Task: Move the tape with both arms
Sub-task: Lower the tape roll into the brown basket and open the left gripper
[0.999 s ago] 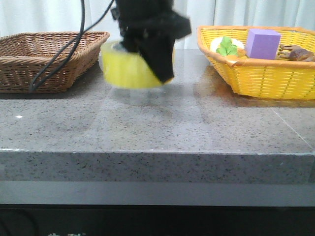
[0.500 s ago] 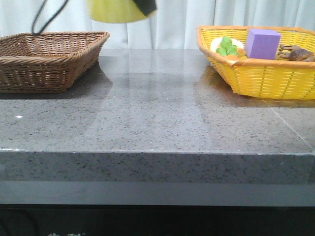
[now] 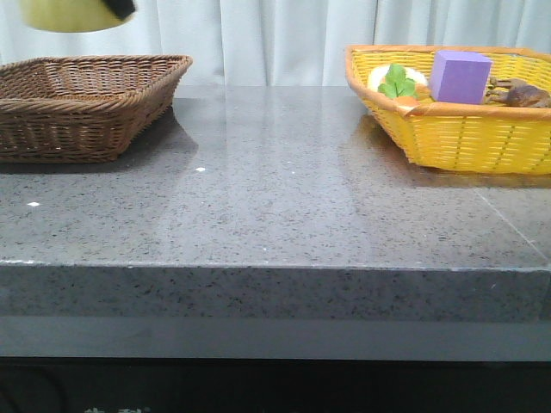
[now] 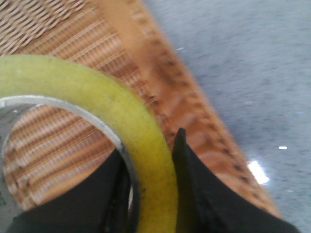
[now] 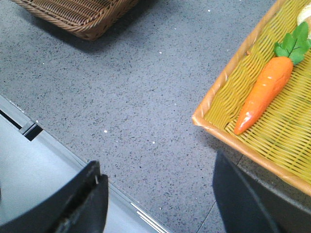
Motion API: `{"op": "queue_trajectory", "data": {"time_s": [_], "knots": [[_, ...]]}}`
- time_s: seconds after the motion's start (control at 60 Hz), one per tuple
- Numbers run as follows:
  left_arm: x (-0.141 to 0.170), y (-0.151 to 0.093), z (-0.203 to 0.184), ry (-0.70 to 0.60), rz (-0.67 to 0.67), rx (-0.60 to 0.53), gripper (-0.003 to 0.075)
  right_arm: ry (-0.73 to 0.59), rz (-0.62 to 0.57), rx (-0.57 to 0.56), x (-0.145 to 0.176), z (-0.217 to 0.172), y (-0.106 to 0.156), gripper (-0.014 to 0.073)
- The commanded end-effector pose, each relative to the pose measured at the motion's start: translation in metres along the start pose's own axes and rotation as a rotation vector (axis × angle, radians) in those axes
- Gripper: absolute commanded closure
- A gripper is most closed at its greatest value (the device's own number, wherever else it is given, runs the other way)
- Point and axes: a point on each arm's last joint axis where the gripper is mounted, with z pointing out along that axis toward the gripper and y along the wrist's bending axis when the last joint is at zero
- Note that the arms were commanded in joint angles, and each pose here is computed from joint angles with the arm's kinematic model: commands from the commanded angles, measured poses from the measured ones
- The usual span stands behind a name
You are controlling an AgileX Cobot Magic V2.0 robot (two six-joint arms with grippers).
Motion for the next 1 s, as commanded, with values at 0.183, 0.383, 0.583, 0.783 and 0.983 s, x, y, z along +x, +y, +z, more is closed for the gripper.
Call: {"op": "queue_trajectory", "data": {"time_s": [0.183, 0.383, 0.583, 0.783, 0.983], "knots": [[0.009, 0.033, 0.010, 0.003, -0.099, -0.001, 0.0619, -0.089, 0.000, 0.001, -0.012, -0.006, 0.000, 0.0106], [0.010, 0.031, 0.035, 0.040, -0.114, 0.042, 0.0613, -0.089, 0.000, 0.001, -0.012, -0.006, 0.000, 0.0106], [0.009, 0.028, 0.041, 0.045, -0.121, 0.071, 0.0387, -0.089, 0.000, 0.001, -0.012, -0.006, 0.000, 0.0106], [0.009, 0.027, 0.041, 0.044, -0.123, 0.075, 0.0280, -0.089, 0.000, 0.001, -0.012, -0.006, 0.000, 0.0106], [0.008, 0.028, 0.030, 0.023, -0.131, 0.072, 0.0280, -0.089, 0.000, 0.001, -0.012, -0.006, 0.000, 0.0106]]}}
